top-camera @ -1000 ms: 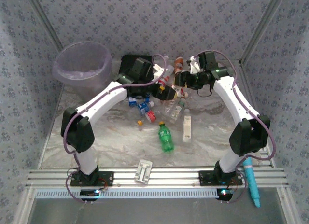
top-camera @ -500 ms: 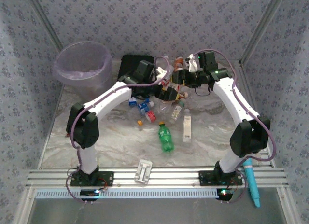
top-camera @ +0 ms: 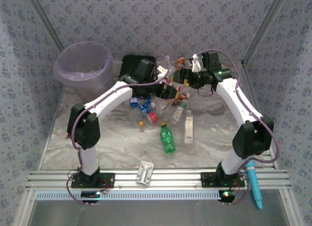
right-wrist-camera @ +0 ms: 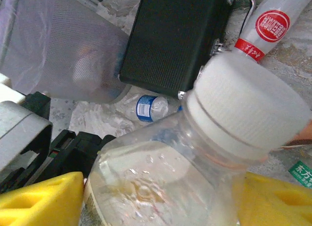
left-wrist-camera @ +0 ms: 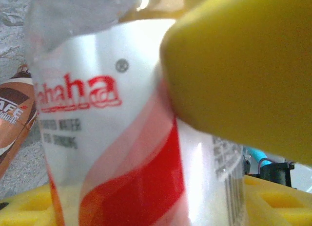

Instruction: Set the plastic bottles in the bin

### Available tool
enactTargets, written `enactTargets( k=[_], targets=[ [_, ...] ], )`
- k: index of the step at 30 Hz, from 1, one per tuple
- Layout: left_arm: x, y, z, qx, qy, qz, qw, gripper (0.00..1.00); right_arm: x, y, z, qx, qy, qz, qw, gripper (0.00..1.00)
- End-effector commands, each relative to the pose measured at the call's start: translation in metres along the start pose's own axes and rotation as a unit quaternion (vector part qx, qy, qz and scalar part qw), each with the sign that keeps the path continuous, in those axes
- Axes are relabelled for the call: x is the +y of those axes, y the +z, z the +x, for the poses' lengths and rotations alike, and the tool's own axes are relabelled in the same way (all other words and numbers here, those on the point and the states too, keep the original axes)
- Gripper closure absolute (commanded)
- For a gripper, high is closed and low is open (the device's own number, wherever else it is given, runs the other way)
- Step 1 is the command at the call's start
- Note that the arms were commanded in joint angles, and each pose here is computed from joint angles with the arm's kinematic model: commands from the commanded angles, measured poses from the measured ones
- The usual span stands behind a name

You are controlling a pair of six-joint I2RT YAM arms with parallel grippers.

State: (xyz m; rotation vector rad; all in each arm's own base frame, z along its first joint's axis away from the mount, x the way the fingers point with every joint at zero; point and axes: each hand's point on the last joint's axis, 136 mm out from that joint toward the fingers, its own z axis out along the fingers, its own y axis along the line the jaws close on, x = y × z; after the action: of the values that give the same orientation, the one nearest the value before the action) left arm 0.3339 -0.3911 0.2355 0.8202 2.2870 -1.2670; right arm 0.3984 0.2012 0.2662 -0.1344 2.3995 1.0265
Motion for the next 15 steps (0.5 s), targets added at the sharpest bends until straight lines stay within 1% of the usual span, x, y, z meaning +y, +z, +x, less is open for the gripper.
enactTargets(
  k=[1,6,10,13,15],
  targets=[
    [-0.002,-0.009,-0.013,-0.014,0.012,-0.007,1.000,0.36,0.002,-0.030,-0.004,-0.022,-0.007,0.010,1.000,0.17],
    [0.004,-0.026,-0.028,-0.032,0.017,-0.029,0.999,0.38,-0.013,-0.070,-0.013,-0.064,0.010,0.030,0.997,0.14],
    [-0.001,-0.048,-0.050,-0.054,0.039,-0.044,0.997,0.41,-0.021,-0.098,-0.015,-0.099,0.018,0.045,0.994,0.13],
    [-0.008,-0.078,-0.071,-0.075,0.063,-0.068,0.993,0.43,-0.031,-0.106,-0.011,-0.109,0.027,0.062,0.992,0.13],
    [-0.013,-0.112,-0.092,-0.103,0.076,-0.088,0.988,0.46,-0.039,-0.105,-0.004,-0.106,0.034,0.069,0.991,0.13]
  ],
)
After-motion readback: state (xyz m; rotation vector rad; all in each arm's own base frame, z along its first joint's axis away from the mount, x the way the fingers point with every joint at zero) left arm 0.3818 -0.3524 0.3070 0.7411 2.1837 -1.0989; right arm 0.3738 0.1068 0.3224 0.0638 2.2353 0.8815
